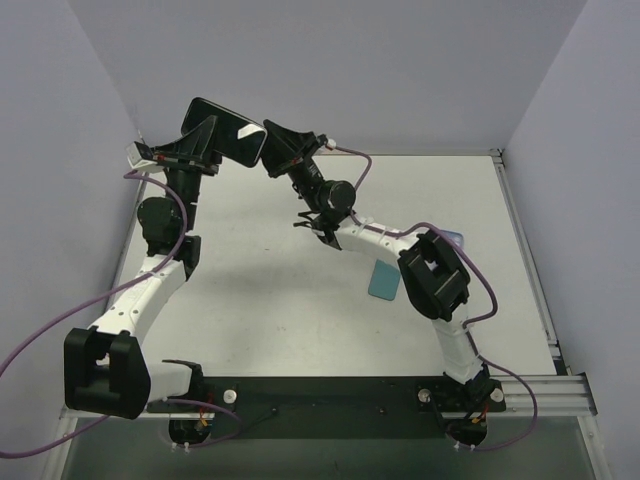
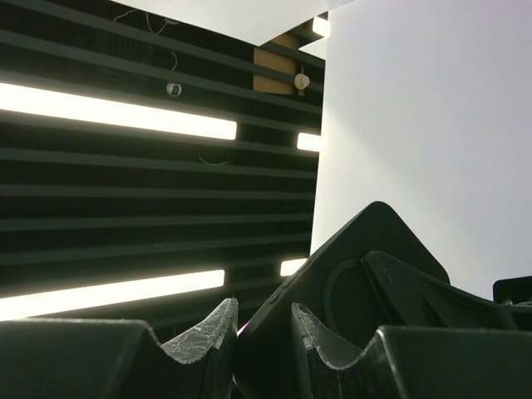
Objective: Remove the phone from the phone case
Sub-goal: Remove the phone case from the phone.
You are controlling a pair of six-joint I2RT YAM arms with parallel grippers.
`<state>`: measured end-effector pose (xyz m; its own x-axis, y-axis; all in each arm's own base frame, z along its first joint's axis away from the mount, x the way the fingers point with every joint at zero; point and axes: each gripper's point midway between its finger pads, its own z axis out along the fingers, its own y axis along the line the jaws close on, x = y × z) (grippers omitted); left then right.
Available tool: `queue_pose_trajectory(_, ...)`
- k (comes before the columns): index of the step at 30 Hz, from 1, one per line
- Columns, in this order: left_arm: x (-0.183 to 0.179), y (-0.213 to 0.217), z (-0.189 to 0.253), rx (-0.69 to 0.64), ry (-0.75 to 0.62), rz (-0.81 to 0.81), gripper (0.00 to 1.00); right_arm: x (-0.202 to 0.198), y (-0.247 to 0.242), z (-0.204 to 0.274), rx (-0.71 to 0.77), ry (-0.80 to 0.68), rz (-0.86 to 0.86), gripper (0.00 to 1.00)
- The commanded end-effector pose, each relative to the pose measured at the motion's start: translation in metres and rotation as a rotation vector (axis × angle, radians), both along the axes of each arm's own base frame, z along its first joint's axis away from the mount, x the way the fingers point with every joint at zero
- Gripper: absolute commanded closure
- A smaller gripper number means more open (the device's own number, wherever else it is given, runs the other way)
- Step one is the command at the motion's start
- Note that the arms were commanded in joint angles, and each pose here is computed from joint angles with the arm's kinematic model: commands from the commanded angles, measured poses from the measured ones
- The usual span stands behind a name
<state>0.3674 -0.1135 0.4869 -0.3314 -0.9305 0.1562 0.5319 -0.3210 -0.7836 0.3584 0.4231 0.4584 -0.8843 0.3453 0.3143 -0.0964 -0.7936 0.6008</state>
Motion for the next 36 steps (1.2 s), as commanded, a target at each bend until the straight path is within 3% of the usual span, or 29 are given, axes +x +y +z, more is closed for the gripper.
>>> queue_pose_trajectory(1,-0.218,0.023,0.144,-0.314,-0.718,-0.487,1.00,-0.049,0.054,-0.064,-0.173,-0.104,0.252,1.00)
queue_pose_trajectory(5,-0.220,0.024,0.148,-0.312,-0.731,-0.491,1.00,-0.055,0.052,-0.057,-0.187,-0.156,0.306,1.00)
queue_pose_trajectory(14,-0.218,0.022,0.154,-0.311,-0.738,-0.494,1.00,-0.041,0.030,-0.081,-0.256,-0.093,0.283,1.00)
queue_pose_trajectory(22,-0.220,0.021,0.171,-0.307,-0.759,-0.502,1.00,-0.039,0.015,-0.058,-0.256,-0.179,0.280,1.00)
queue_pose_trajectory(29,-0.223,0.022,0.176,-0.320,-0.772,-0.505,1.00,-0.057,0.012,-0.031,-0.277,-0.358,0.339,1.00)
queue_pose_trajectory(36,-0.220,0.020,0.175,-0.317,-0.761,-0.509,1.00,-0.061,0.000,-0.065,-0.389,-0.343,0.368,1.00)
